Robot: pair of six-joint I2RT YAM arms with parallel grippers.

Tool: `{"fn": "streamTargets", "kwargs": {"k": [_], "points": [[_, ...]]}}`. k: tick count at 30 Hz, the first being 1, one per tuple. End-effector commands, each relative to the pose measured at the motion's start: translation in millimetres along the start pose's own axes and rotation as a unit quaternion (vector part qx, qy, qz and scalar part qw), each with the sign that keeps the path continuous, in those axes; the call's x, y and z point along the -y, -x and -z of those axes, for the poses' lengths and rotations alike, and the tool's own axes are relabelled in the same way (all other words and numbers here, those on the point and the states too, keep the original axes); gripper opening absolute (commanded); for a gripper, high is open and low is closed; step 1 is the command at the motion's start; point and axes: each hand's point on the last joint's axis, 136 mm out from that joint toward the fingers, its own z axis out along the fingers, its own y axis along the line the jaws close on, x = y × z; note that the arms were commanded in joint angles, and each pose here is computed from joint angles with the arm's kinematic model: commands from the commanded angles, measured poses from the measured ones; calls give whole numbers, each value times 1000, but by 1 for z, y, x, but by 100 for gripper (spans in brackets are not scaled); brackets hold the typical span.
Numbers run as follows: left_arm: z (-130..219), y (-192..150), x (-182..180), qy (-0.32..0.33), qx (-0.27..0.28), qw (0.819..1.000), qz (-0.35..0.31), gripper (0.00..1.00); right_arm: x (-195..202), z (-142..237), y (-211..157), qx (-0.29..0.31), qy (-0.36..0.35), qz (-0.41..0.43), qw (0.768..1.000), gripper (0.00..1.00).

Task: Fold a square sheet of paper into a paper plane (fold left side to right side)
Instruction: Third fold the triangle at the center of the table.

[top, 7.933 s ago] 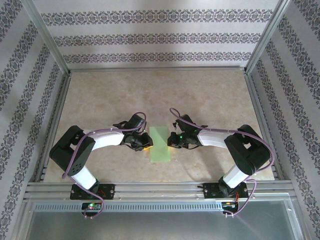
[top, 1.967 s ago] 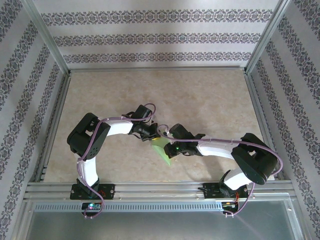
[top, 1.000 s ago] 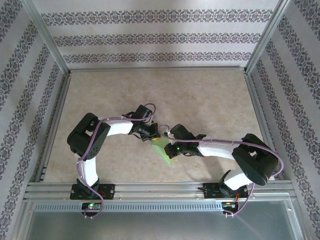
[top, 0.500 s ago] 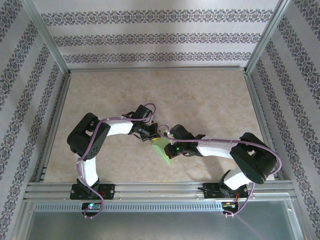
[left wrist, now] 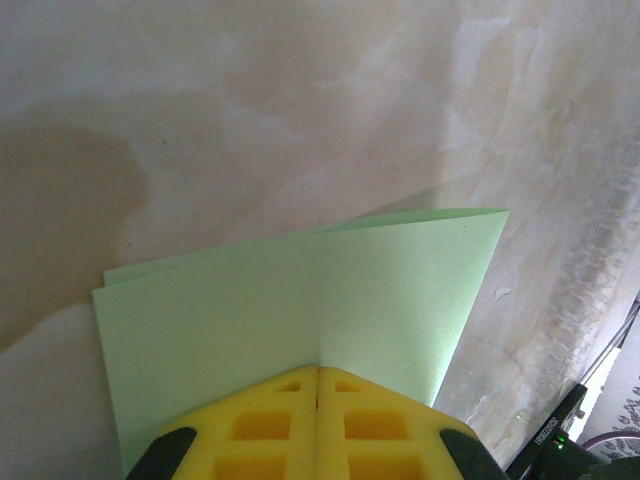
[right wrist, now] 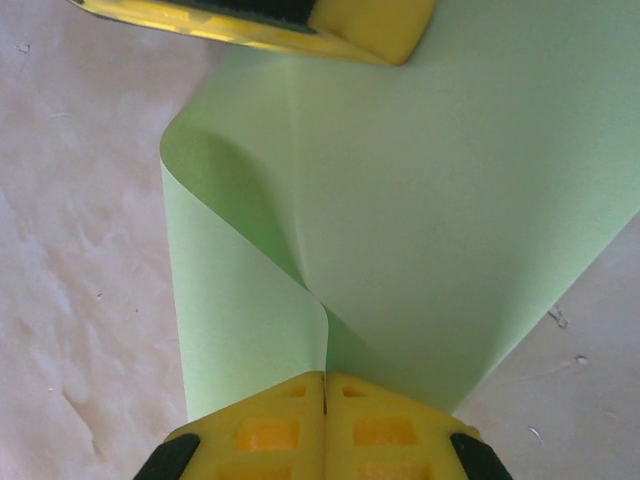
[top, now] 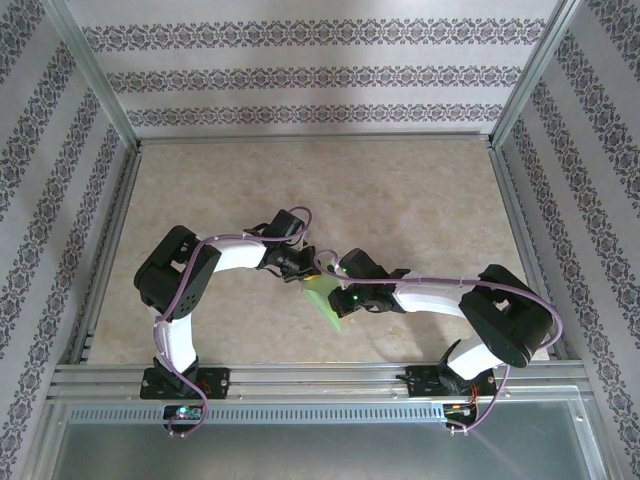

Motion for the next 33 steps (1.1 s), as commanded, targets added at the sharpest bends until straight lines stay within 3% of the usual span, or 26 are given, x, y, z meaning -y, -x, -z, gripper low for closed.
{"fn": "streamTargets", "kwargs": {"k": [1,33], "points": [[-10,-16,-35,71,-17,997,25,1,-4,0,4,5,3,6,1000,0],[-11,-16,-35,70,-17,997,26,1,-5,0,9,12,-10,15,1000,0]]}}
